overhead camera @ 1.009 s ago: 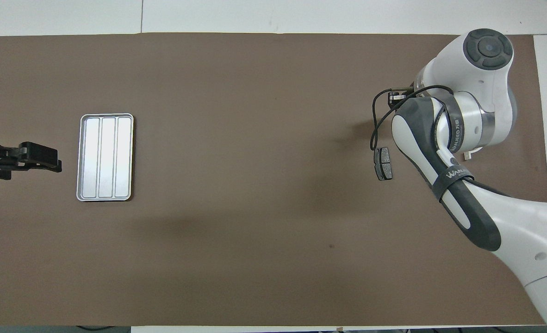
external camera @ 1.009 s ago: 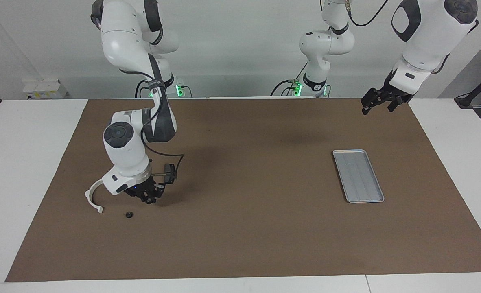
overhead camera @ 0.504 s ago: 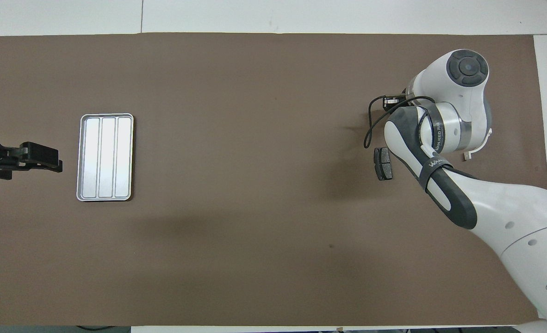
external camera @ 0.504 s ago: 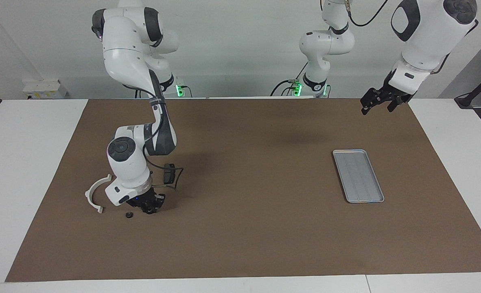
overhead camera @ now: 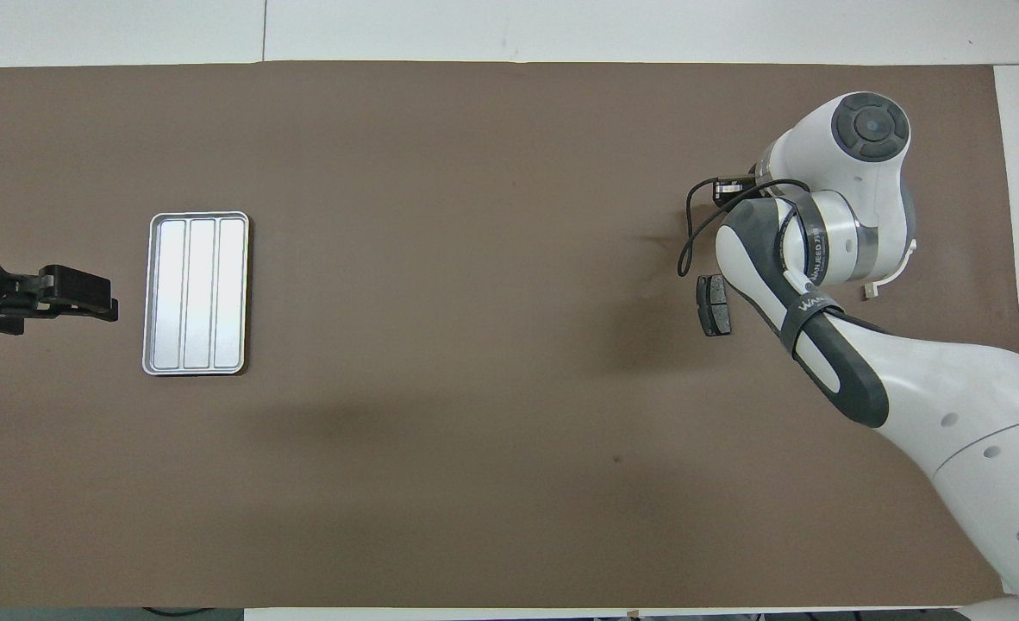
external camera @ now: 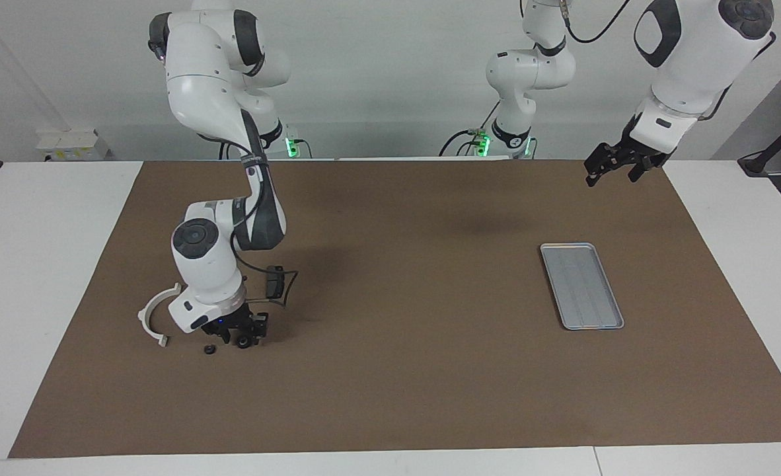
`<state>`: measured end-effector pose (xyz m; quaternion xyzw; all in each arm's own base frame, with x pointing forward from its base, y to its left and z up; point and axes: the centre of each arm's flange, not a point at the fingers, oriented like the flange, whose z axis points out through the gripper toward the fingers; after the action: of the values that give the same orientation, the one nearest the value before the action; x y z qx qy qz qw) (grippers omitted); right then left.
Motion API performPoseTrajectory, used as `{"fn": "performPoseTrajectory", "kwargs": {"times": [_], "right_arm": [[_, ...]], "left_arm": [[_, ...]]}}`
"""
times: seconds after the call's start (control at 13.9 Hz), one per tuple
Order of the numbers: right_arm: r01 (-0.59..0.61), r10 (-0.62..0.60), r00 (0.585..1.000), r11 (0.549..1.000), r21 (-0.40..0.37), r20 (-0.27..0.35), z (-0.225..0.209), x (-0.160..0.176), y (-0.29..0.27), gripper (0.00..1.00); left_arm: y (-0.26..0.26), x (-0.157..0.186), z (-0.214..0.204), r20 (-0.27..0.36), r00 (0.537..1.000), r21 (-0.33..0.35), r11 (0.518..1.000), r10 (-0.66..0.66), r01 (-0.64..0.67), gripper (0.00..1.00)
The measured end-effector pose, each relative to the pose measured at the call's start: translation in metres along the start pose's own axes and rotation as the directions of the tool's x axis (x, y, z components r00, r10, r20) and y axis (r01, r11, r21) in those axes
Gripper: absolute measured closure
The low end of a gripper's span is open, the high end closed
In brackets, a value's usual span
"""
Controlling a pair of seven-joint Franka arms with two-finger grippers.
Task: Place bearing gear from tray to pile
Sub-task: 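Carry the bearing with the right gripper beside the first bearing and release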
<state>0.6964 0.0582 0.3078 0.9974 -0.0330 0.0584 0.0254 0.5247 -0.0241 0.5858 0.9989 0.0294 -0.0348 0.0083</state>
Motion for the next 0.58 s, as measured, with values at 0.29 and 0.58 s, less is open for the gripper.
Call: {"fn": "performPoseTrajectory", "kwargs": {"times": [0.29,0.58], "right_arm": [[-0.003,0.003,1.0,1.0,0.003,-0.018,-0.03,0.001,0.002,0.0],[-0.009,0.009,1.0,1.0,0.003,-0.023,-0.045,0.002,0.006,0.0]], "left_arm": [[0.0,0.0,0.0,0.0,1.0,0.0,1.0,0.0,0.0,0.0],[0.0,0.0,0.0,-0.001,1.0,0.0,1.0,0.0,0.0,0.0]]}}
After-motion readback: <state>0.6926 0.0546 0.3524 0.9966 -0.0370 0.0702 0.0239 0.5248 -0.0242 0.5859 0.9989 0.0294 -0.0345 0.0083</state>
